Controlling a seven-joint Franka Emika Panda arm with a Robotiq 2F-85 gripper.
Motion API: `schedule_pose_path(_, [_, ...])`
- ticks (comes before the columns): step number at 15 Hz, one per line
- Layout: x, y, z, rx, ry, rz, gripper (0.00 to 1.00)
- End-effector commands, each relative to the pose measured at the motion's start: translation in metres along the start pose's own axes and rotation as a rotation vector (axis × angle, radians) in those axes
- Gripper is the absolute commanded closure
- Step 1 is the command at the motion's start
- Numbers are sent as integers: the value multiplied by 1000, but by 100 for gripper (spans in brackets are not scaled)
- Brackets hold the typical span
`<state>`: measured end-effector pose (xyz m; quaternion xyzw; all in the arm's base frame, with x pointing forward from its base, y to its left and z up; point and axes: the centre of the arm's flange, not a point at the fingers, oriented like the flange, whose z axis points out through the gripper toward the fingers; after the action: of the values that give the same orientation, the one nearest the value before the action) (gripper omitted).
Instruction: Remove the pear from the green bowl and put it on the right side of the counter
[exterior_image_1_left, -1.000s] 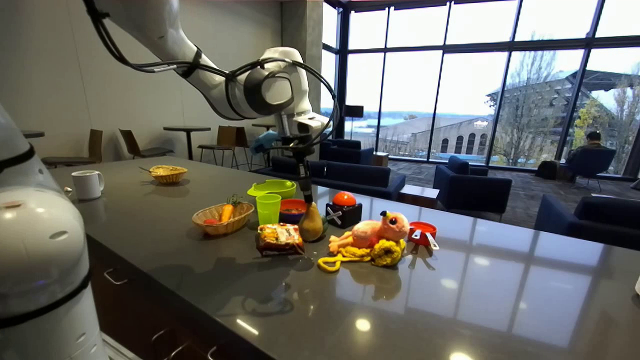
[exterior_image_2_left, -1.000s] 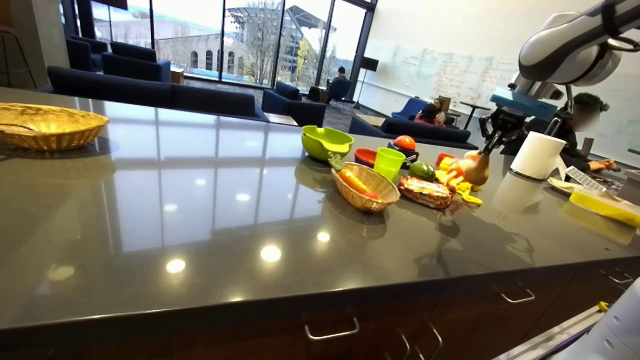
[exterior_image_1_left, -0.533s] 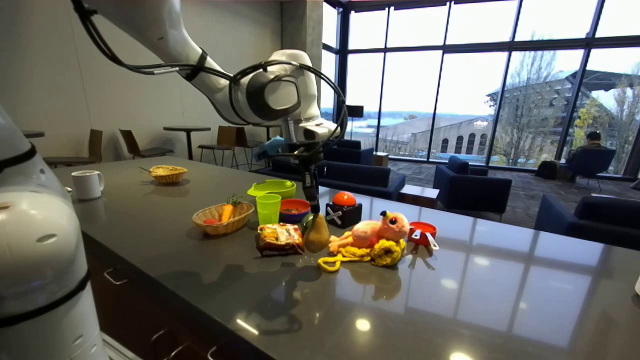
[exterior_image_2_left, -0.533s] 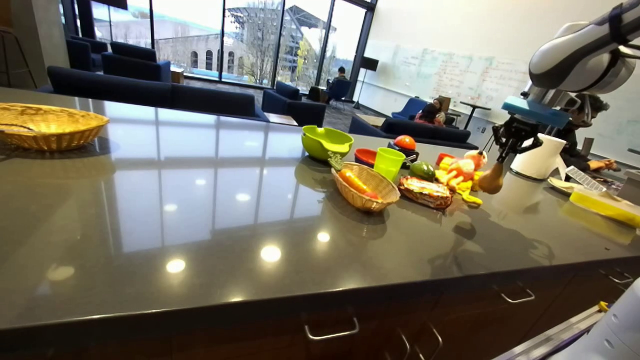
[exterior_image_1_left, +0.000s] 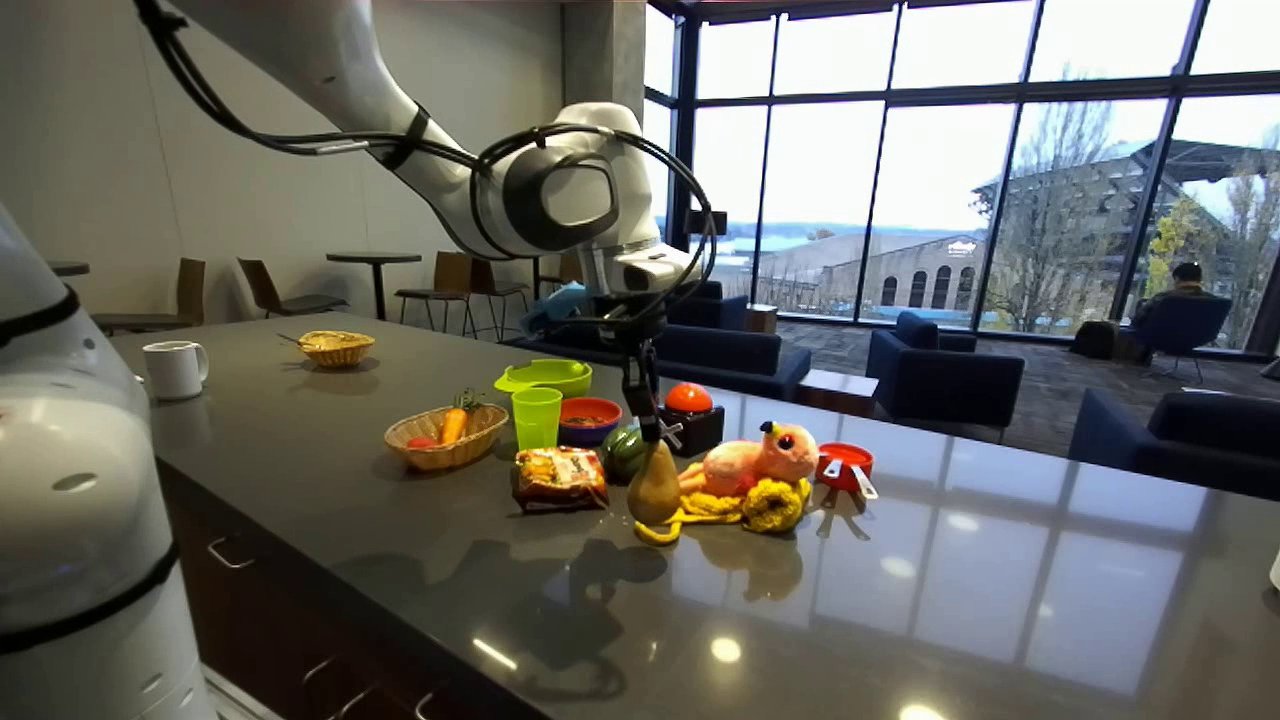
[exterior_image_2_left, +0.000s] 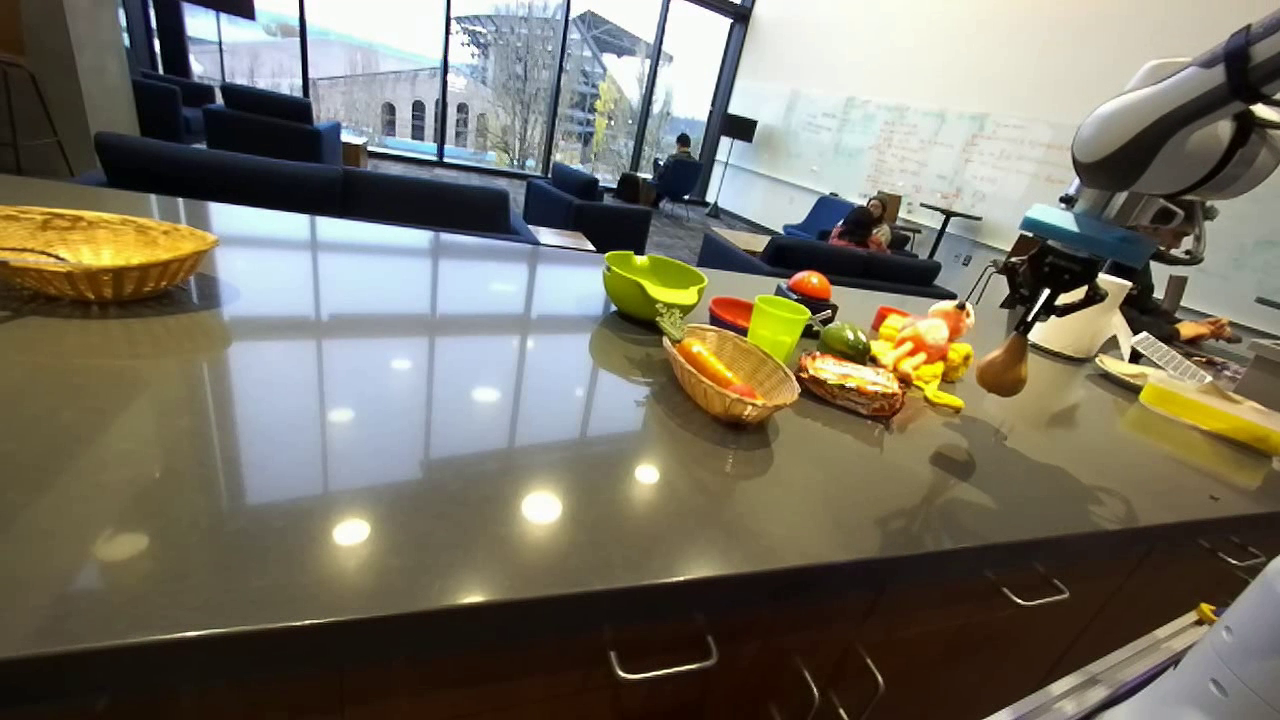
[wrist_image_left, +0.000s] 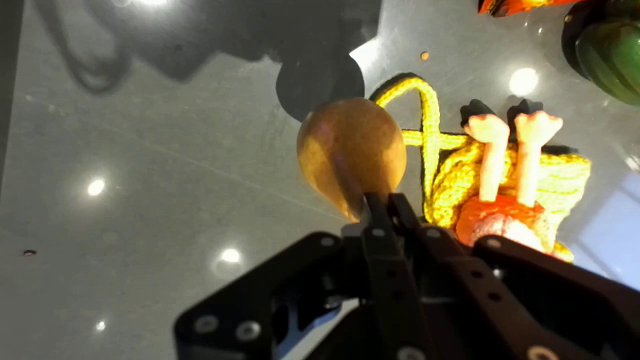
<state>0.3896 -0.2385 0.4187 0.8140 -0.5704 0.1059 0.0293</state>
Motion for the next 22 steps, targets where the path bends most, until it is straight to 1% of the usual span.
schedule_pose_path(1, [12, -9, 11, 2, 63, -7, 98])
schedule_pose_path(4, [23, -16, 20, -10, 90, -15, 98])
schedule_pose_path(7, [31, -18, 28, -33, 92, -6, 98])
schedule_pose_path(11, [43, -21, 40, -38, 83, -1, 98])
schedule_pose_path(20, [57, -39, 59, -16, 78, -13, 98])
schedule_pose_path(21, [57, -40, 61, -21, 77, -13, 68])
schedule_pose_path(22, [57, -40, 63, -23, 76, -13, 67])
